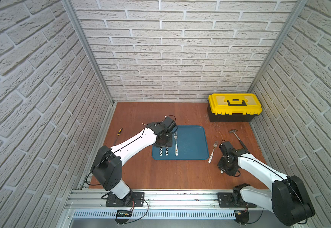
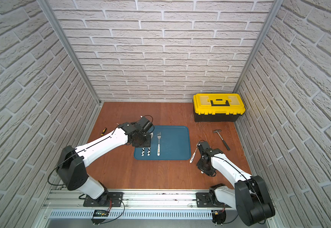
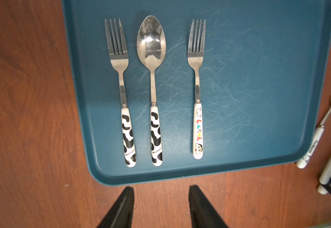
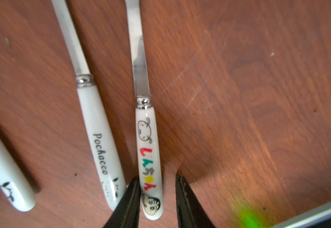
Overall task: Set the spoon and fork side by side
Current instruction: Pick up the spoon from the center of the board.
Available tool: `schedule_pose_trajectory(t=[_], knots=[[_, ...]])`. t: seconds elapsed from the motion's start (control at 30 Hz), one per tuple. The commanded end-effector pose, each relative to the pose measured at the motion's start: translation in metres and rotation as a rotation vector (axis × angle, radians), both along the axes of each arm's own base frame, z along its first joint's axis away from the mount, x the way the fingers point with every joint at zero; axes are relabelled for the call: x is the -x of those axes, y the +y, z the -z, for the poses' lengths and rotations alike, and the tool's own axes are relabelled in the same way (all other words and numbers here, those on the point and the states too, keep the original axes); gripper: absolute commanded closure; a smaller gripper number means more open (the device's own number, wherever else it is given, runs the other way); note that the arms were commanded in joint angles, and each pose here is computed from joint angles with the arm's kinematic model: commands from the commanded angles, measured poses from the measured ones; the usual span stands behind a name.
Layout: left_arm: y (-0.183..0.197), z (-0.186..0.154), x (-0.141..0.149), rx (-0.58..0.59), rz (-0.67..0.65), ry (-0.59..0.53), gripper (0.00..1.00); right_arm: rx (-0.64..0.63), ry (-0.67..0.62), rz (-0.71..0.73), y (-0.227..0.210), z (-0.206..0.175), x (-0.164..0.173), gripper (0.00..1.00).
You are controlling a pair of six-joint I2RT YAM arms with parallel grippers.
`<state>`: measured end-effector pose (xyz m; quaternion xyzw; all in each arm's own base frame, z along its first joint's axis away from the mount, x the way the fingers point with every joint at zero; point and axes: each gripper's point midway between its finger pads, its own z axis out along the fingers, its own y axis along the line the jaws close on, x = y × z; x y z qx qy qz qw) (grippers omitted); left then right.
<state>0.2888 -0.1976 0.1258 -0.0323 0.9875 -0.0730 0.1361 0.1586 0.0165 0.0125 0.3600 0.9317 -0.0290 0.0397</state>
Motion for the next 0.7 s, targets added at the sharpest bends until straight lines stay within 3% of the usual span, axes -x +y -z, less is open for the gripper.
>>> schedule_pose_trajectory(t=[0.0, 0.3, 0.67], knots=[[0.003, 0.0, 0.0, 0.0, 0.004, -0.007, 0.5, 0.0, 0.009, 0.013, -0.002, 0.004, 0.004, 0.73], [0.003, 0.0, 0.001, 0.001, 0.006, -0.008, 0.5, 0.016, -0.021, 0.037, -0.006, -0.001, 0.006, 0.9], [0.0, 0.0, -0.003, 0.007, 0.012, -0.017, 0.5, 0.084, -0.08, 0.005, -0.018, -0.03, 0.001, 0.92]])
